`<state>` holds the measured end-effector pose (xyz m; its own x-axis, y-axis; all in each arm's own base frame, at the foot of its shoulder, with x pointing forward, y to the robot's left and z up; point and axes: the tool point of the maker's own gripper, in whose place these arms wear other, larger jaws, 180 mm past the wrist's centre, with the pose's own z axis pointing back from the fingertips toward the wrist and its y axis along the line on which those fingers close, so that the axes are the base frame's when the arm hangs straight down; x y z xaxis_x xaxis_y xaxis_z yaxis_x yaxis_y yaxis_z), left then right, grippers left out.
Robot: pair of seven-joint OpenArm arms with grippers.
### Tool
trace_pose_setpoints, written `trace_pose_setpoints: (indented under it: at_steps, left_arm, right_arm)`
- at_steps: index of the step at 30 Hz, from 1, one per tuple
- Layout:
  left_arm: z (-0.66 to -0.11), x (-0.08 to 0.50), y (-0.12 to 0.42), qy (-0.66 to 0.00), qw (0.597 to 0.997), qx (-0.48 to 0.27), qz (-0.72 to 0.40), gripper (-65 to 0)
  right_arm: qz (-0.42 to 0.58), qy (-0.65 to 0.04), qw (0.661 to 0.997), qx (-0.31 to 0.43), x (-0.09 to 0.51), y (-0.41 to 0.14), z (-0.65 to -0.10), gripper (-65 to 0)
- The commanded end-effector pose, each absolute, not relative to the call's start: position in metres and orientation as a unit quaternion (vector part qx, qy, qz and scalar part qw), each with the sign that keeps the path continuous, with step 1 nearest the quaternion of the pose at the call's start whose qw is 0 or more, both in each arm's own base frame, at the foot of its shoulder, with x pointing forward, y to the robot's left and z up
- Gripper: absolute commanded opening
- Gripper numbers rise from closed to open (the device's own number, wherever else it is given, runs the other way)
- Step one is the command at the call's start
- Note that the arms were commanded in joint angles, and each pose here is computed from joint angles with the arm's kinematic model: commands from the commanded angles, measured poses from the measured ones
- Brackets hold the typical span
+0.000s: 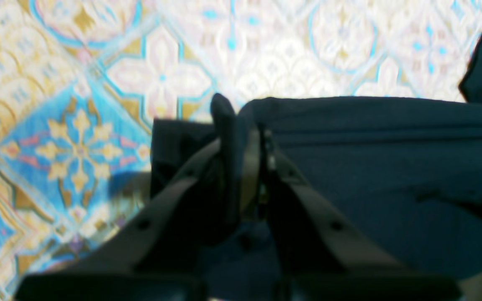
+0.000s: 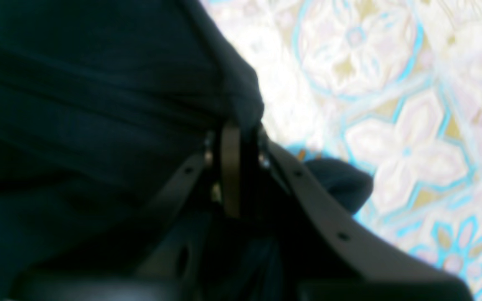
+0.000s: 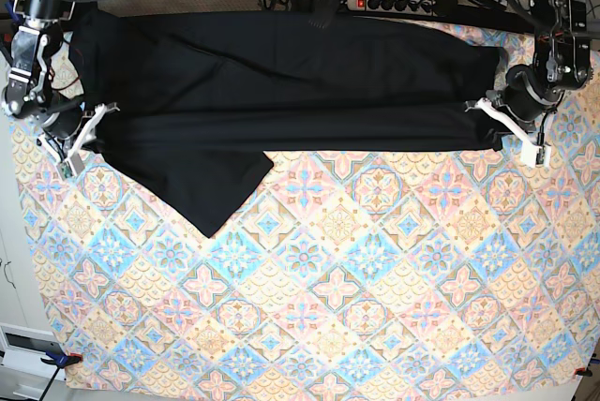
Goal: Fold the T-shirt properly
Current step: 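Open both grippers and release the folded edge, then grasp the protruding sleeve end with the right gripper and fold it inward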
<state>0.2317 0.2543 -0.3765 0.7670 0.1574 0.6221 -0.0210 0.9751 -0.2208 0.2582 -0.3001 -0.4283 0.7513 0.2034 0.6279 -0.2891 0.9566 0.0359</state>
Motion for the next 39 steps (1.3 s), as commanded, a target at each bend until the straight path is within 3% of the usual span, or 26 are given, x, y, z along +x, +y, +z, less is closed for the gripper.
trace_pose_setpoints:
  at_steps: [1, 16, 20, 24, 30, 35, 39]
  left_arm:
    - [-0.368, 0.235, 0.263, -0.352, 0.931, -0.085, 0.043, -64.7]
    - [-0.447, 0.212, 0.253, -0.249, 0.964, -0.079, 0.039, -64.0]
    - [-0.46, 0.215, 0.238, -0.231, 0.969, -0.09, 0.022, -62.8]
    - [-0.461, 0.213, 0.235, -0.227, 0.969, -0.093, 0.021, -47.7]
    - [-0.458, 0.209, 0.239, -0.229, 0.969, -0.091, 0.024, -29.2]
    - [-0.444, 0.213, 0.234, -0.251, 0.963, -0.095, 0.023, -23.6]
    - [-0.438, 0.219, 0.23, -0.267, 0.958, -0.103, 0.036, -22.5]
  right_arm:
    - [0.13, -0.342, 0.93, 0.039, 0.264, -0.319, -0.413, -63.3]
    - [0.128, -0.323, 0.938, 0.017, 0.221, -0.333, -0.412, -63.0]
    - [0.133, -0.315, 0.94, 0.023, 0.216, -0.327, -0.417, -54.3]
    - [0.13, -0.308, 0.942, 0.02, 0.209, -0.331, -0.419, -42.5]
    - [0.107, -0.34, 0.934, -0.013, 0.214, -0.356, -0.395, -39.9]
    - [0.146, -0.392, 0.907, -0.038, 0.239, -0.345, -0.351, -39.8]
    - [0.184, -0.393, 0.901, -0.012, 0.25, -0.314, -0.355, -39.8]
